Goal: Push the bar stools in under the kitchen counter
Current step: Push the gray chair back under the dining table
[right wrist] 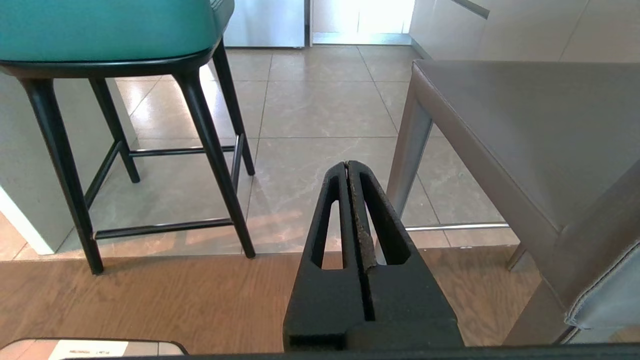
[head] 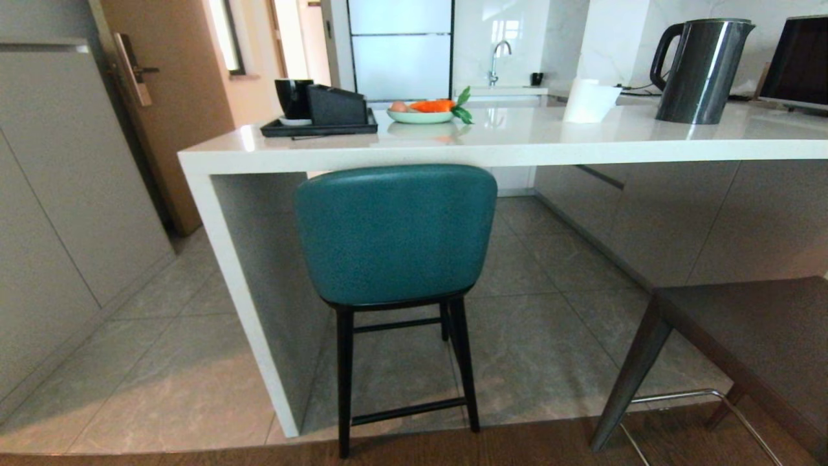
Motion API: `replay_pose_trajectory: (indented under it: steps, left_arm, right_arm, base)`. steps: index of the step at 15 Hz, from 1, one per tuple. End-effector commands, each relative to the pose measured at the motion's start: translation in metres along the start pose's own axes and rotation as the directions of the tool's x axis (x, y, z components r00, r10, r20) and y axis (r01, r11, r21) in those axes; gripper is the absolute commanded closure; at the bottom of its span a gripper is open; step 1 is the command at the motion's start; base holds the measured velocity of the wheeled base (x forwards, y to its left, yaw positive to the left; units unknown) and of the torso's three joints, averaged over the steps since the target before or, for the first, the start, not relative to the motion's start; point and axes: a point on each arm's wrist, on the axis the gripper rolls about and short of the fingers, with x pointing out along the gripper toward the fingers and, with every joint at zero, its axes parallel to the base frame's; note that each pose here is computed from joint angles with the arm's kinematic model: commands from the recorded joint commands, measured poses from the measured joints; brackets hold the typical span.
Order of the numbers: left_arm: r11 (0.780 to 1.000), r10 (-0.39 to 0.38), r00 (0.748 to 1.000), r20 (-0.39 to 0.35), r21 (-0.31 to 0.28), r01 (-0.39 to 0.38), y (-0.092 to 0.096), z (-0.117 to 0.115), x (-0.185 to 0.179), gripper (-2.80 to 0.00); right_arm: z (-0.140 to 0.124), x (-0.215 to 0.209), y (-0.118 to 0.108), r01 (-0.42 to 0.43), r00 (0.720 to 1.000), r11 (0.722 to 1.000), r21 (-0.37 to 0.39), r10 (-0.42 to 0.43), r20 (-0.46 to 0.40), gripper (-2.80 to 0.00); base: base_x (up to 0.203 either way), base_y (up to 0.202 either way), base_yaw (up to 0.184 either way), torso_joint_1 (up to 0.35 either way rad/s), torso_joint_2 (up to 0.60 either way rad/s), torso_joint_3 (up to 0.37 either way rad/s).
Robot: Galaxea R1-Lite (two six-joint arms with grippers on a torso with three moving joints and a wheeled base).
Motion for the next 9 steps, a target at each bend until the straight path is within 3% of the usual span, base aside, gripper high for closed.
replay_pose_trajectory:
  steps: [1, 3, 9]
  left_arm:
    - [1.000, 0.002, 1.000, -0.005, -0.002, -0.002, 0.0000, -0.0008, 0.0004, 0.00]
    - [1.000, 0.001, 1.000, -0.005, 0.000, -0.001, 0.0000, -0.0008, 0.0004, 0.00]
    - [1.000, 0.000, 1.000, -0.005, -0.002, 0.000, 0.0000, -0.0008, 0.0004, 0.00]
  right_arm:
    - [-0.0018, 0.0005, 0.0000, 0.002, 1.000, 1.000, 0.004, -0.002, -0.011, 0.00]
    - [-0.0018, 0.0005, 0.0001, 0.000, 1.000, 1.000, 0.002, 0.000, -0.011, 0.00]
    - [-0.0018, 0.0005, 0.0001, 0.000, 1.000, 1.000, 0.002, 0.000, -0.011, 0.00]
  base:
    - [0.000, 0.000, 0.000, 0.000, 0.00, 0.000]
    - [-0.035, 0.000, 0.001, 0.004, 0.00, 0.001]
    - [-0.193, 0.000, -0.003, 0.004, 0.00, 0.002]
